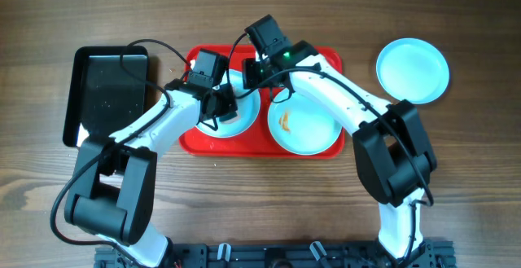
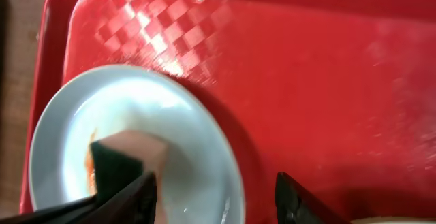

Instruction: Clean dirty plates on tray and stack at the side

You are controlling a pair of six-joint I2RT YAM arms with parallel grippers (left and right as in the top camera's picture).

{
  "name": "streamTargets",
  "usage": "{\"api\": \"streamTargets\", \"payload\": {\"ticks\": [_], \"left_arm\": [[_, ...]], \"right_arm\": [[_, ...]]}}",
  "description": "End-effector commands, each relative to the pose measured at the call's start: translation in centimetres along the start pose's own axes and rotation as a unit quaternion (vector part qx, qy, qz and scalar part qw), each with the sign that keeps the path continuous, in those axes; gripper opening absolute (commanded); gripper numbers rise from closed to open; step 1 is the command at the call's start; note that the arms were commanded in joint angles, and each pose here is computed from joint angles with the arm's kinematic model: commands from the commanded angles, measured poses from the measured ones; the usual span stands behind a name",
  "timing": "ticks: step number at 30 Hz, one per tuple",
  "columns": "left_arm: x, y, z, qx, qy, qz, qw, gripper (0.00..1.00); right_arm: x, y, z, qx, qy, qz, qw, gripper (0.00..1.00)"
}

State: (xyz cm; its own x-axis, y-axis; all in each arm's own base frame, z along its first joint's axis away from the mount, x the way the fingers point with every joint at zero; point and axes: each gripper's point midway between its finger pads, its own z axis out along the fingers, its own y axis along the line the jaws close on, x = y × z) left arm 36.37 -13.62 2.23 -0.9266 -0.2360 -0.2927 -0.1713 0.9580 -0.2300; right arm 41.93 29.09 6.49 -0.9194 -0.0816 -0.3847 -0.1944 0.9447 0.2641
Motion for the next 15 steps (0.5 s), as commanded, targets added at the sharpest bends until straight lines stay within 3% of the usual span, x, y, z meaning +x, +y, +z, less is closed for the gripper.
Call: {"api": "streamTargets", "payload": {"ticks": [1,7,15], "left_arm": [[0.4,0.6,0.7,-0.018,0.007,-0.003,1.0,0.04],[0.4,0.6,0.7,-0.018,0.007,-0.003,1.0,0.04],[-0.1,-0.3,-0.2,0.004,-0.002,-0.003,1.0,0.04]], "right_arm": [[-1.0,-0.8,0.8,0.003,-0.007,-0.01,1.0,0.55],[1.3,-0.7,4.4,-0.02,0.041,-0.002,0.999,0.43],[2.4,-1.0,5.4,-0.023,0.058,0.004,0.998,0.04]]}}
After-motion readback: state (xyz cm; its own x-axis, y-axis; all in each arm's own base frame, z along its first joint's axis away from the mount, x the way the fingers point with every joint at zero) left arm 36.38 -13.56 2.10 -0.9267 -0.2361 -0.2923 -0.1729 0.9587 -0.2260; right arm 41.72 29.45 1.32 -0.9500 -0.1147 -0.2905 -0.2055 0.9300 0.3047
